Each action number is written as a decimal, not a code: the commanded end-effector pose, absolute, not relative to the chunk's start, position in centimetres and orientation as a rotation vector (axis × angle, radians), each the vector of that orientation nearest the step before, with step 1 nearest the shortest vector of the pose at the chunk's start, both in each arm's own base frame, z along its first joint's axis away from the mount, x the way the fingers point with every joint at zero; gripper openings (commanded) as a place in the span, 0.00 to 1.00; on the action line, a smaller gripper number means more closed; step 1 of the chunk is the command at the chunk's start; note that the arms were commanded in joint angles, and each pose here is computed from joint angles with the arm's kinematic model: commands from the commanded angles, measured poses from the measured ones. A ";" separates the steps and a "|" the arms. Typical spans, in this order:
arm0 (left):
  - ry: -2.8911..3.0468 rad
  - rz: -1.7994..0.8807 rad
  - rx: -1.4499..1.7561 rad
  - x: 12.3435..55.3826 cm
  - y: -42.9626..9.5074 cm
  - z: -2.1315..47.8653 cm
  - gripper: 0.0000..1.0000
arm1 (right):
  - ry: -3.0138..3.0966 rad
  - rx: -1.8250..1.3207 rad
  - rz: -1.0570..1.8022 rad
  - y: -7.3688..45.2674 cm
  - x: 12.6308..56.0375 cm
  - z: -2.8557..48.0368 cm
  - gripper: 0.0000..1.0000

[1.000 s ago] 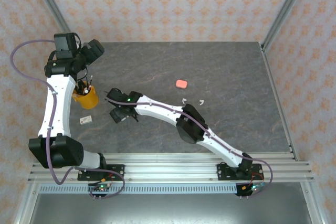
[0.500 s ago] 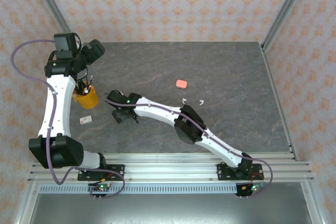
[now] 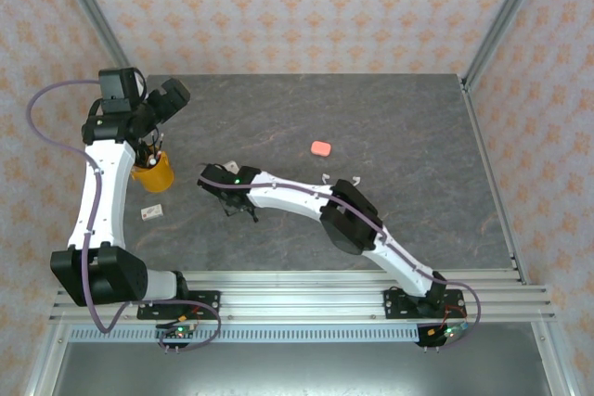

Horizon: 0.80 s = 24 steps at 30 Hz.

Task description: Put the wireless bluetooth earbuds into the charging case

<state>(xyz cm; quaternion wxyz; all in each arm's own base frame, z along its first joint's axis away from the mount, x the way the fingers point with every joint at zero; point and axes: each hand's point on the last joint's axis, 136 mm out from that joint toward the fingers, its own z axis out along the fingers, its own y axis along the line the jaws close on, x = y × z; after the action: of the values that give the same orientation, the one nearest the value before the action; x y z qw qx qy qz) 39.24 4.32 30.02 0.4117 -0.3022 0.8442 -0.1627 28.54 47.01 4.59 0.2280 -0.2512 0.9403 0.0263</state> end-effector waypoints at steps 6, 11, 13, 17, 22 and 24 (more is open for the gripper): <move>2.074 -0.536 -0.702 39.4 1.1 31.6 1.00 | 2.576 -0.338 0.050 40.0 30.2 8.1 0.54; 2.105 -0.573 -0.629 39.6 -2.8 31.2 1.00 | 2.609 -0.129 0.044 34.9 29.7 7.6 0.54; 2.121 -0.585 -0.601 39.6 -4.4 30.7 1.00 | 2.618 -0.062 0.035 33.3 29.3 7.4 0.54; 2.150 -0.625 -0.562 39.7 -7.6 29.4 1.00 | 2.642 0.051 -0.001 30.5 28.1 6.6 0.54; 2.199 -0.642 -0.532 39.6 -10.6 27.3 1.00 | 2.661 0.180 -0.021 28.3 26.7 5.8 0.53; 2.216 -0.657 -0.531 39.5 -11.5 26.3 1.00 | 2.658 0.228 -0.015 27.8 26.4 5.7 0.53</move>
<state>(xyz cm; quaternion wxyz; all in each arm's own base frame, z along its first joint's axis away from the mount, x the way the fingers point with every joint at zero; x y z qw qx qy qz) 38.74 -11.10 27.04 0.3671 -0.1926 0.8721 -0.2600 26.27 28.61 4.44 0.2116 0.0305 0.9768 -0.0156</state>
